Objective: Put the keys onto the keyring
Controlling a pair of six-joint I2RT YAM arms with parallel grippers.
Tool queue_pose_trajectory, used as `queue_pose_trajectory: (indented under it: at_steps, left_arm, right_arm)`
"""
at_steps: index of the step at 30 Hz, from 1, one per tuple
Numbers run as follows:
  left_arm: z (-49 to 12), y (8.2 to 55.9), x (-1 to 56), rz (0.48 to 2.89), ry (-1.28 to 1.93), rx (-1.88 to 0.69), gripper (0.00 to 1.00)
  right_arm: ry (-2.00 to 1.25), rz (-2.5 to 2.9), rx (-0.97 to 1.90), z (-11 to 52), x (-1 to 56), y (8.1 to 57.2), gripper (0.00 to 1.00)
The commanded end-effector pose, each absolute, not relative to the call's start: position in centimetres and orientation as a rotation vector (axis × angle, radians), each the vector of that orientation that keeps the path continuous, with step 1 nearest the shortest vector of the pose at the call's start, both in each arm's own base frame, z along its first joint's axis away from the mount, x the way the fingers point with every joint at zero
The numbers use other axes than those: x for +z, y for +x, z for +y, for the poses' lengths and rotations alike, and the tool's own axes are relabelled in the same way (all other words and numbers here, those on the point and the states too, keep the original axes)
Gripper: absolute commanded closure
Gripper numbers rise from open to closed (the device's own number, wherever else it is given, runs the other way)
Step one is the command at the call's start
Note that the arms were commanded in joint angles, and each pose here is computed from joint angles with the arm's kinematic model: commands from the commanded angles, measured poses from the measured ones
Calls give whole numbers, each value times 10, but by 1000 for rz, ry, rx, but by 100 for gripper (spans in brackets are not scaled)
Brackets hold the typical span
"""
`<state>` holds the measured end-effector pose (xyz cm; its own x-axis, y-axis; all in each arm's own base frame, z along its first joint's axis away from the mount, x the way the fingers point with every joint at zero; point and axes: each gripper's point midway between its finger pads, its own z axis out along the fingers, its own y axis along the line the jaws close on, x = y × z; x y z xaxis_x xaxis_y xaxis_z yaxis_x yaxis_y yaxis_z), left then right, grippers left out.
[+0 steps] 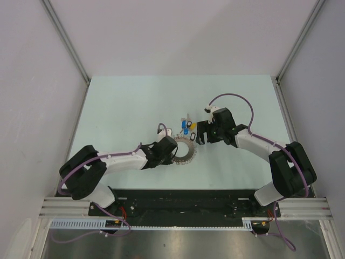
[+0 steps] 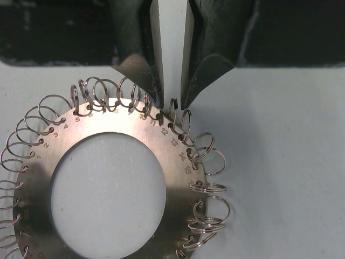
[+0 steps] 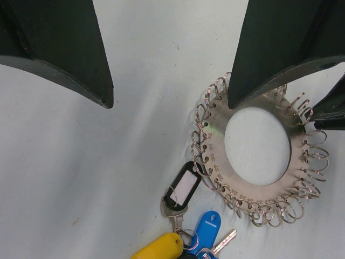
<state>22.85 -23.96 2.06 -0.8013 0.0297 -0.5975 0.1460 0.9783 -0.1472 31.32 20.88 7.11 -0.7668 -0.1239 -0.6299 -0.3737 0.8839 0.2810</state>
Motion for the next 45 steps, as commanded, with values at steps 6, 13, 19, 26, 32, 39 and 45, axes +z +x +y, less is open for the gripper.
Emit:
queue_pose_trajectory:
  at_steps: [6,13,19,26,32,39,45]
  left_arm:
    - [-249,241,31,2453,88,-282,81]
    - [-246,243,36,2438,89,-283,94]
    - [-233,248,44,2392,78,-285,100]
    - [-201,251,51,2330,20,-279,100]
    - [-196,254,51,2272,-11,-369,99]
    - [-201,259,53,2237,39,-413,100]
    - [-206,265,60,2192,90,-443,100]
  right_arm:
    - [-364,2368,520,211,82,320,10]
    - [-361,2366,511,210,82,321,10]
    - [-368,2317,514,216,88,328,10]
    - [-337,2251,543,233,83,350,19]
    - [-325,2233,491,240,67,370,33]
    - [-357,2203,465,252,54,380,53]
    - [-375,2194,441,257,45,389,66]
